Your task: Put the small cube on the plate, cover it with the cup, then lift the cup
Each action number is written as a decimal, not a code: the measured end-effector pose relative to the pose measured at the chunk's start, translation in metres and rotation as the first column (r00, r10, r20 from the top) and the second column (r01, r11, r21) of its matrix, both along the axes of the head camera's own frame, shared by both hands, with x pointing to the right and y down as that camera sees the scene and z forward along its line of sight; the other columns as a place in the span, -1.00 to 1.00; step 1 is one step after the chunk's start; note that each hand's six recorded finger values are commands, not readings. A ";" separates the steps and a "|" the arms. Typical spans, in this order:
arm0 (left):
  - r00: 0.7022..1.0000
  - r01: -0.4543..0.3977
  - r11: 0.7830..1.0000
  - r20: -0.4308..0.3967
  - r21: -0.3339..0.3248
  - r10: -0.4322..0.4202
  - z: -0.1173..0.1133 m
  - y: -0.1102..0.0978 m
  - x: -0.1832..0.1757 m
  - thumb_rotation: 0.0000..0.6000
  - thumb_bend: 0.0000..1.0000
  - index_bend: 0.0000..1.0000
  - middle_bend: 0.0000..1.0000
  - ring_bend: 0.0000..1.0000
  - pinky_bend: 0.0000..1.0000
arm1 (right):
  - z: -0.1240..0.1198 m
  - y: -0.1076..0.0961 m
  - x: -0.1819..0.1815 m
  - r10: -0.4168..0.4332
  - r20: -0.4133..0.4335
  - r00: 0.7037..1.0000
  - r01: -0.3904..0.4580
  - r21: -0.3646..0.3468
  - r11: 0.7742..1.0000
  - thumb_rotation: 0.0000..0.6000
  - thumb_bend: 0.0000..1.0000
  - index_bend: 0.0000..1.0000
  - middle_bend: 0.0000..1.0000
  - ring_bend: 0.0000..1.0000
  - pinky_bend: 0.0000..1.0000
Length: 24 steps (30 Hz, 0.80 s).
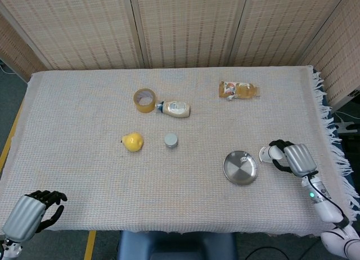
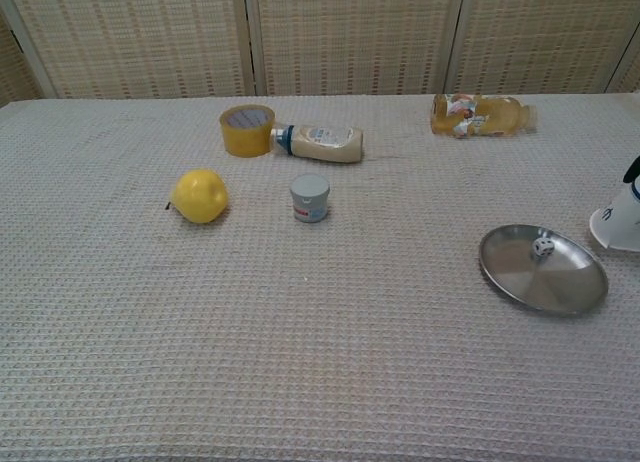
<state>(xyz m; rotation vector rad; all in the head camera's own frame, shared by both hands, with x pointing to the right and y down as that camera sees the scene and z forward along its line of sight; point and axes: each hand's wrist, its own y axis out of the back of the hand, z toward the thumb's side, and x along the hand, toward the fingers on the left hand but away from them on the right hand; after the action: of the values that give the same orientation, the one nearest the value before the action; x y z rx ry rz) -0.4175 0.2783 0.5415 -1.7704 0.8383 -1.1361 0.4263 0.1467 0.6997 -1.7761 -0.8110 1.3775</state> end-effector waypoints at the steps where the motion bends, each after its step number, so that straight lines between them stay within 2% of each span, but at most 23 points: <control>1: 1.000 0.001 1.000 -0.001 0.001 -0.001 0.000 0.000 0.000 1.00 -0.14 -0.05 0.14 0.19 0.38 | 0.001 0.001 0.001 0.000 -0.005 1.000 0.000 -0.005 1.000 1.00 -0.46 0.16 0.11 -0.19 0.46; 8: 1.000 -0.001 1.000 -0.002 0.002 0.001 -0.001 0.000 0.000 1.00 -0.14 -0.05 0.14 0.19 0.38 | 0.007 0.006 0.007 0.011 -0.057 0.998 -0.015 -0.055 0.998 1.00 -0.46 0.04 0.09 -0.25 0.44; 11: 1.000 -0.001 1.000 -0.001 0.001 0.001 -0.001 0.000 0.000 1.00 -0.14 -0.05 0.14 0.19 0.38 | 0.008 0.007 0.009 0.015 -0.067 0.998 -0.020 -0.065 0.998 1.00 -0.46 -0.05 0.01 -0.31 0.40; 15: 1.000 0.000 1.000 0.002 -0.001 0.000 -0.001 0.000 0.000 1.00 -0.14 -0.05 0.14 0.19 0.38 | 0.008 0.007 0.011 0.003 -0.090 0.996 -0.010 -0.078 0.997 1.00 -0.48 -0.29 -0.26 -0.56 0.22; 19: 1.000 0.002 1.000 0.002 0.001 -0.002 -0.001 0.000 -0.001 1.00 -0.14 -0.05 0.14 0.19 0.38 | 0.005 0.007 0.013 -0.018 -0.121 0.992 0.008 -0.085 0.996 1.00 -0.66 -0.65 -0.63 -0.93 -0.06; 22: 1.000 0.007 1.000 0.001 0.004 -0.007 -0.001 0.000 -0.001 1.00 -0.14 -0.05 0.14 0.19 0.38 | 0.001 0.009 0.012 -0.033 -0.140 0.990 0.019 -0.097 0.995 1.00 -0.75 -0.93 -0.87 -1.00 -0.26; 24: 1.000 0.008 1.000 0.000 0.004 -0.008 -0.001 -0.001 -0.001 1.00 -0.14 -0.05 0.14 0.19 0.38 | -0.003 0.011 0.010 -0.045 -0.147 0.988 0.029 -0.107 0.994 1.00 -0.78 -1.00 -0.98 -1.00 -0.39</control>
<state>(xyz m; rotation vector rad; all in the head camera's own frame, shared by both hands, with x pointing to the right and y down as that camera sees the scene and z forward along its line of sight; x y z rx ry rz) -0.4190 0.2778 0.5401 -1.7652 0.8477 -1.1391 0.4358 0.1581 0.6963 -1.7334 -0.6331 1.5329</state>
